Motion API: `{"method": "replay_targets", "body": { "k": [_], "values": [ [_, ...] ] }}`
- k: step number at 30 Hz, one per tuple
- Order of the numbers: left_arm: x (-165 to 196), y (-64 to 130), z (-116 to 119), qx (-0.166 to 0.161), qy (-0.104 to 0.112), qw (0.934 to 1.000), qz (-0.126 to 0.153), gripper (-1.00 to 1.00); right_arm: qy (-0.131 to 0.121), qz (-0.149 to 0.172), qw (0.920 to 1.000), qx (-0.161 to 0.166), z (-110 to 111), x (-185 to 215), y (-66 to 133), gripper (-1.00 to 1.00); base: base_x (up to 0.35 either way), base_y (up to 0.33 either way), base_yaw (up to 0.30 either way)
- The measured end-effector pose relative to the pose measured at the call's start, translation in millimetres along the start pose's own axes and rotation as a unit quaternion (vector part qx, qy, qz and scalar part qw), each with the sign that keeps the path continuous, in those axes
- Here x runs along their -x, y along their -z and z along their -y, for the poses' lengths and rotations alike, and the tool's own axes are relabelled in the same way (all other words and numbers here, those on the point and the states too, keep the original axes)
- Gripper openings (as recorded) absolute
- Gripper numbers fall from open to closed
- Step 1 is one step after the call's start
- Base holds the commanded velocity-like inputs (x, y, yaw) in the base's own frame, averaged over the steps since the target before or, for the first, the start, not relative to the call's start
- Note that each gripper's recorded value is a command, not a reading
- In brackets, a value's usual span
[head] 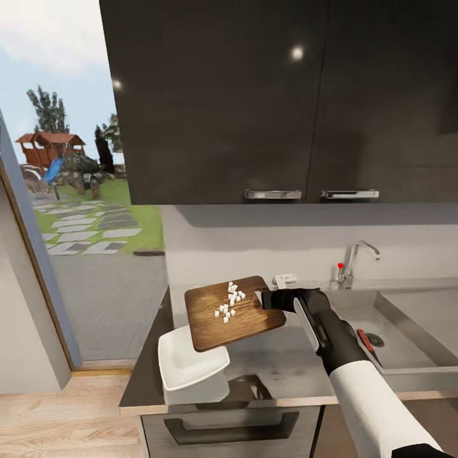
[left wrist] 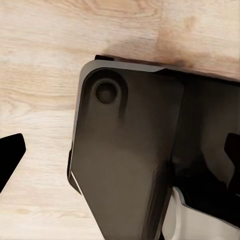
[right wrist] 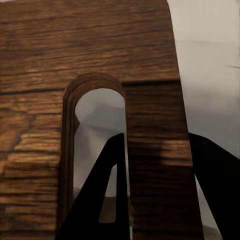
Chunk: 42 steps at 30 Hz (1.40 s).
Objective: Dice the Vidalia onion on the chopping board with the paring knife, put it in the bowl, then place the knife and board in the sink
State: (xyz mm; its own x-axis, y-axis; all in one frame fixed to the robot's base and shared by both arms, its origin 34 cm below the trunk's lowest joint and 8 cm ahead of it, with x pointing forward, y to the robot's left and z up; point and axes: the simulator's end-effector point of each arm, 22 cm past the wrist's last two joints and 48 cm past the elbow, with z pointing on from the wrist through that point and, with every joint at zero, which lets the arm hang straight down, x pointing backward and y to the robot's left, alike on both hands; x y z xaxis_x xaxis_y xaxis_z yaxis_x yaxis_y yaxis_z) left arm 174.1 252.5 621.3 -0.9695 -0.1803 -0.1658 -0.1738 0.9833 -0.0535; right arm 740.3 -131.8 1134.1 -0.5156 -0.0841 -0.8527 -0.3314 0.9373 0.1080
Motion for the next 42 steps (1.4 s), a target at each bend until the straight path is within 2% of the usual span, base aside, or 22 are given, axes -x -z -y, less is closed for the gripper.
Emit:
{"method": "replay_targets", "body": {
  "k": [25,42],
  "values": [
    [-0.3,0.0,0.5,0.0,0.0,1.0,-0.001,1.0,0.001,0.0,1.0,-0.004,1.6,0.1,-0.1,-1.0,0.0,0.003,0.0],
    [0.1,0.0,0.2,-0.001,0.0,1.0,0.0,1.0,0.001,0.0,1.0,-0.004,1.7,0.0,-0.1,-1.0,0.071,0.07,0.0]
  ]
}}
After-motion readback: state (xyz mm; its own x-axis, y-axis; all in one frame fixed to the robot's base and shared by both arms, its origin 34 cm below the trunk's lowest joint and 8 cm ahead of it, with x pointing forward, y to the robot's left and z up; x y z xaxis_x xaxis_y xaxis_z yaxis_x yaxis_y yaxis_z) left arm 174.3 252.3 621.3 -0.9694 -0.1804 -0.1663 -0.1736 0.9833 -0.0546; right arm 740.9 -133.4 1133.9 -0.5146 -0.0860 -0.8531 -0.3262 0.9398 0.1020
